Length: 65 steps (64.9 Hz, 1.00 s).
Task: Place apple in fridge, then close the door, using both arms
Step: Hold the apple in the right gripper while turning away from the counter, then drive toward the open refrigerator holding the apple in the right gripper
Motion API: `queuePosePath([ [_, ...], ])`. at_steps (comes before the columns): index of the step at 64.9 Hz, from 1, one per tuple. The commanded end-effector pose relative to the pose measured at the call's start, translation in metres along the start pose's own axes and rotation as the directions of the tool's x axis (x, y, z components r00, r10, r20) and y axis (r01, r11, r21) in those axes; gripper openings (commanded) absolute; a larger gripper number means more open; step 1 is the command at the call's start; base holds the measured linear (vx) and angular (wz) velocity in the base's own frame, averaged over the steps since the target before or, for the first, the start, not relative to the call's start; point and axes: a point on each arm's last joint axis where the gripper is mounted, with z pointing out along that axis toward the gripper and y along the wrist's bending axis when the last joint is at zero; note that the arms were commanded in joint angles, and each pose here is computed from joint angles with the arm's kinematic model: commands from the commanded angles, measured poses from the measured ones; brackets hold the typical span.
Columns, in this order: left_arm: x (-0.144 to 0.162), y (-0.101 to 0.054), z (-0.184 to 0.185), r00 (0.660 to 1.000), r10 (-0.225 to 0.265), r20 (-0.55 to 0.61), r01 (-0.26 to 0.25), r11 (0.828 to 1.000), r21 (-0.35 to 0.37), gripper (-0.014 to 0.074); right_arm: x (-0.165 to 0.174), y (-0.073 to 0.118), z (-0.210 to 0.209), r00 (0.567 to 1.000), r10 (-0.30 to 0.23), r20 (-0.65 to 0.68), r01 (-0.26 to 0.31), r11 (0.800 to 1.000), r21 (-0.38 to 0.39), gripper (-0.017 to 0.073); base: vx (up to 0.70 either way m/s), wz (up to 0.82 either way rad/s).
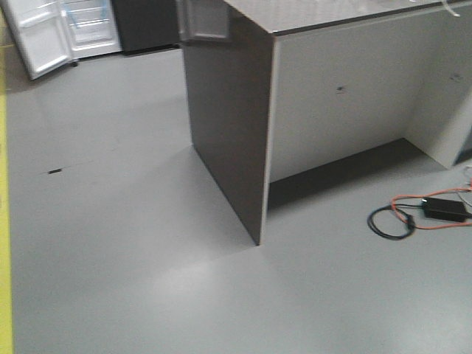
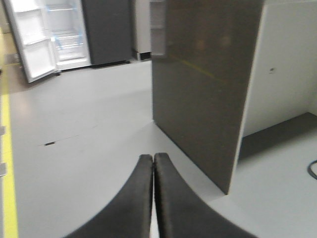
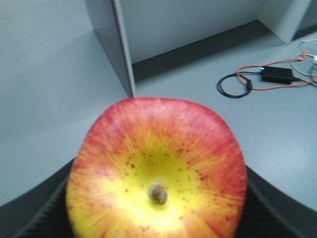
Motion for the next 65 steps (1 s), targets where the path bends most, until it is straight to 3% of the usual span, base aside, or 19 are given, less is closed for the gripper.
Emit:
queuePosePath([
  [1, -0.0002, -0.0011, 0.0007, 0.998, -0.014, 0.062, 0.013, 1.0, 0.019, -0.0006, -0.0119, 0.0005, -0.0046, 0.996, -0.007, 0.09, 0.007, 1.0, -0.002, 0.0135, -0.01, 0.45],
  [65, -0.0002, -0.0011, 0.0007, 0.998, -0.014, 0.062, 0.013, 1.0, 0.019, -0.0006, -0.0121, 0.0005, -0.0046, 0.996, -0.007, 0.092, 0.007, 1.0, -0.002, 0.0135, 0.03, 0.29],
])
